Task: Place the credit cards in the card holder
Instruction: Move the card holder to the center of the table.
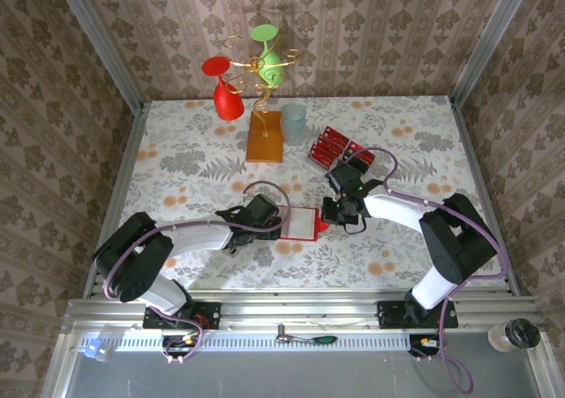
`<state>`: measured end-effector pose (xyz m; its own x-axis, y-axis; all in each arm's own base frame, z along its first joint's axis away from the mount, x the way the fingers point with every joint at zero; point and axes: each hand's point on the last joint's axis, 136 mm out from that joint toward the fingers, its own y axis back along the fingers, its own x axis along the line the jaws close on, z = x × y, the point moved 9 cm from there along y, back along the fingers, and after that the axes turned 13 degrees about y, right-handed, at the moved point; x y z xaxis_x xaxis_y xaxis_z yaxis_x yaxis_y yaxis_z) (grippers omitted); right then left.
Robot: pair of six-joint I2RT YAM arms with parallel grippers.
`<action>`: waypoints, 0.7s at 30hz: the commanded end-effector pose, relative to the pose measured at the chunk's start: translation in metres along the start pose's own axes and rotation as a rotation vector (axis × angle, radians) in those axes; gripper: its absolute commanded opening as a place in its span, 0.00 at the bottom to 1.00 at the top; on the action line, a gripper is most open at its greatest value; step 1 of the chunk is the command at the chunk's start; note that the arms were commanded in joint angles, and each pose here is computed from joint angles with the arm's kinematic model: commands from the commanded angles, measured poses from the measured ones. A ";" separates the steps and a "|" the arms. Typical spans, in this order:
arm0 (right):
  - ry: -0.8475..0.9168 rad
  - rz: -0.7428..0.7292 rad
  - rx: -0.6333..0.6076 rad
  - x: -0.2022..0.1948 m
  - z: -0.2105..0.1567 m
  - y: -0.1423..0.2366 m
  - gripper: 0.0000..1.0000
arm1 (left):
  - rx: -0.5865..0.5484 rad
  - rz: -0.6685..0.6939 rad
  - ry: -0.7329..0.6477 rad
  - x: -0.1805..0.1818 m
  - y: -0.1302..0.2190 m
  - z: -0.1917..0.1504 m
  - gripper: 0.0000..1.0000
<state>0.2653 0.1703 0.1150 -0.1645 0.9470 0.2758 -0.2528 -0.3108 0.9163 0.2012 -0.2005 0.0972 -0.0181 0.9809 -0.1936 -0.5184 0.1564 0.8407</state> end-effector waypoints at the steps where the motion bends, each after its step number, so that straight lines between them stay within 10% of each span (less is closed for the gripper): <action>1: -0.005 0.007 -0.001 -0.002 -0.003 0.005 0.00 | 0.015 0.039 0.006 0.011 -0.001 -0.006 0.98; 21: 0.049 0.006 -0.174 0.010 0.040 0.091 0.41 | -0.056 -0.023 0.052 0.009 0.028 0.009 0.99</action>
<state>0.2748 0.1663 0.1846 -0.2019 0.9287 0.3111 -0.3689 -0.3663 0.8542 0.1967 -0.1947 0.1221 -0.0151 0.9675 -0.2524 -0.5611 0.2008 0.8030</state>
